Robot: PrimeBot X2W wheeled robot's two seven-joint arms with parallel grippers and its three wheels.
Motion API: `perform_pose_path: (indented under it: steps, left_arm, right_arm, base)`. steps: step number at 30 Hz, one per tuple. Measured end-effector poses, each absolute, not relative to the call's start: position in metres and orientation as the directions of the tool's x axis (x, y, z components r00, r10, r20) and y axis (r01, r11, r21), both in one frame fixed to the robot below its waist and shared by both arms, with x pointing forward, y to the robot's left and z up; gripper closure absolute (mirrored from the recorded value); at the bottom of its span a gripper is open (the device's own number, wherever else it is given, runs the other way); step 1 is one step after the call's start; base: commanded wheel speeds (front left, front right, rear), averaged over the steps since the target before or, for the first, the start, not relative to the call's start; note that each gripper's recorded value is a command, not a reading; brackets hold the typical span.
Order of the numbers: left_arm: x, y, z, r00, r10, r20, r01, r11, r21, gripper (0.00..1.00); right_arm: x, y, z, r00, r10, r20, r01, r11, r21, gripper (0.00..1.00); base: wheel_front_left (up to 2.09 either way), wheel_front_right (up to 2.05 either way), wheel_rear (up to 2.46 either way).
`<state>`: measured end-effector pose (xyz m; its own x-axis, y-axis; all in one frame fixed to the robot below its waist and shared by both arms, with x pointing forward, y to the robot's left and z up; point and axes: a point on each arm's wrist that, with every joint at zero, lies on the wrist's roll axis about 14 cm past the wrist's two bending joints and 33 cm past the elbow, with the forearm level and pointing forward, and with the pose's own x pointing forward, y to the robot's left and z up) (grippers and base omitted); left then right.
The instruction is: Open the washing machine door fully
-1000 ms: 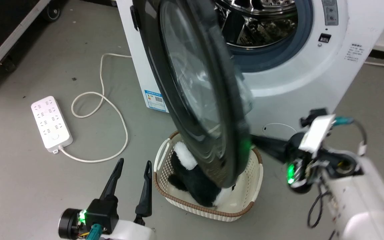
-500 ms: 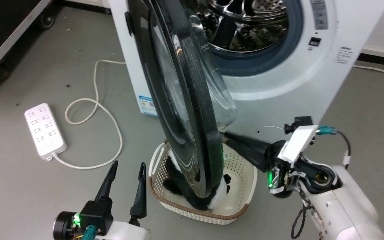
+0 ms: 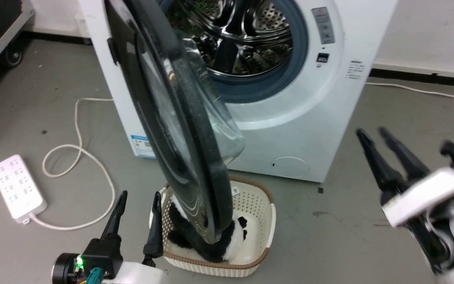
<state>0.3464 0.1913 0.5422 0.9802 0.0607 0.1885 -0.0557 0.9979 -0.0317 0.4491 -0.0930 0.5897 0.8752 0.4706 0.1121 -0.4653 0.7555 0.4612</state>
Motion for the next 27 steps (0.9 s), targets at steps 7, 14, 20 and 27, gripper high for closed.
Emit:
perform_pose_path:
  steps: [7,14,20,27]
  left_arm:
    - [0.349,0.183,0.541,0.982,0.029,0.187,-0.022,0.999,-0.035,0.00]
    - [0.347,0.175,0.534,0.986,-0.002,0.166,0.008,0.999,-0.037,0.00]
    - [0.346,0.169,0.526,0.990,-0.019,0.142,0.025,0.999,-0.038,0.00]
    - [0.346,0.164,0.522,0.991,-0.032,0.130,0.037,0.999,-0.039,0.00]
  right_arm:
    - [0.410,-0.152,0.586,0.918,0.313,0.242,-0.341,0.936,0.083,0.00]
    - [0.365,-0.162,0.556,0.957,0.191,0.217,-0.197,0.980,0.008,0.00]
    - [0.349,-0.166,0.542,0.974,0.133,0.184,-0.136,0.991,0.006,0.00]
    - [0.348,-0.162,0.540,0.974,0.132,0.183,-0.134,0.991,-0.006,0.00]
  base:
    - [0.00,0.00,0.00]
    - [0.00,0.00,0.00]
    - [0.00,0.00,0.00]
    - [0.00,0.00,0.00]
